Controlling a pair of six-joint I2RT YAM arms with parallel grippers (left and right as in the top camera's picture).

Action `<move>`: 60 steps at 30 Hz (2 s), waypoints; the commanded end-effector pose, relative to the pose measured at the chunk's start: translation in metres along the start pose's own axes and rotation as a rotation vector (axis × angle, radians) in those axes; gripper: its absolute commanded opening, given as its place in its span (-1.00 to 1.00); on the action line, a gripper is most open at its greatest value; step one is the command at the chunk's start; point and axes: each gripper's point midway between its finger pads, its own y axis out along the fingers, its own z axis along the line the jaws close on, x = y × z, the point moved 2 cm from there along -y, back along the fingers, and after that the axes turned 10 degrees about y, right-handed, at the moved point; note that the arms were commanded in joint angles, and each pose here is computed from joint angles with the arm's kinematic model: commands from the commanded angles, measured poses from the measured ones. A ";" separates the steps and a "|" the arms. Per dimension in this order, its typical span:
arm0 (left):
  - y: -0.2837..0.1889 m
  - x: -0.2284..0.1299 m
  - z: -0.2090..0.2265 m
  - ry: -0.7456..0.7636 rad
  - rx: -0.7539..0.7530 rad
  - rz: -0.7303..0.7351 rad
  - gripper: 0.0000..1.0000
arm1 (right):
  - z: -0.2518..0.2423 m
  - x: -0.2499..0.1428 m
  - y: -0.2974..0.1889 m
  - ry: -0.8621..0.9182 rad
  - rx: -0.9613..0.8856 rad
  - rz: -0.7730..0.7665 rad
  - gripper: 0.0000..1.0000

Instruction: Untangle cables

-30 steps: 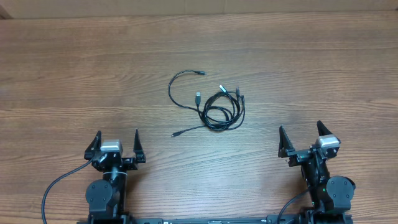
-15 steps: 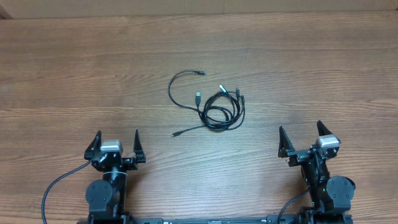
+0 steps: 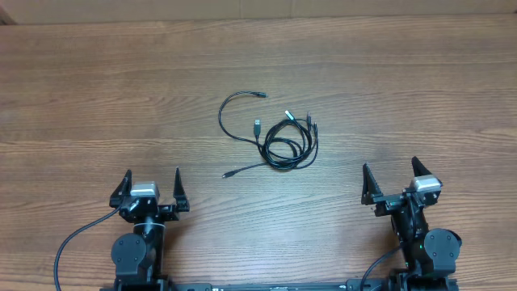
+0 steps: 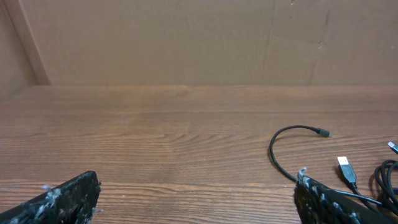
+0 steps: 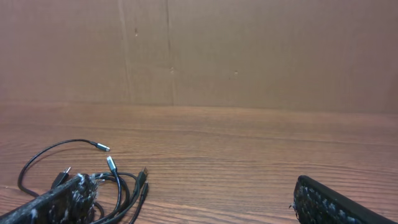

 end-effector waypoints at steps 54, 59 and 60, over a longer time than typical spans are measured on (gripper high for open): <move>-0.012 0.058 0.006 -0.158 -0.056 0.207 0.98 | -0.005 0.031 -0.013 0.196 -0.120 0.099 0.99; -0.003 0.058 0.006 -0.158 -0.073 0.377 0.99 | -0.005 0.036 -0.006 0.205 -0.142 0.173 1.00; -0.001 0.059 0.006 -0.159 -0.075 0.401 0.99 | -0.005 0.037 -0.004 0.207 -0.146 0.187 1.00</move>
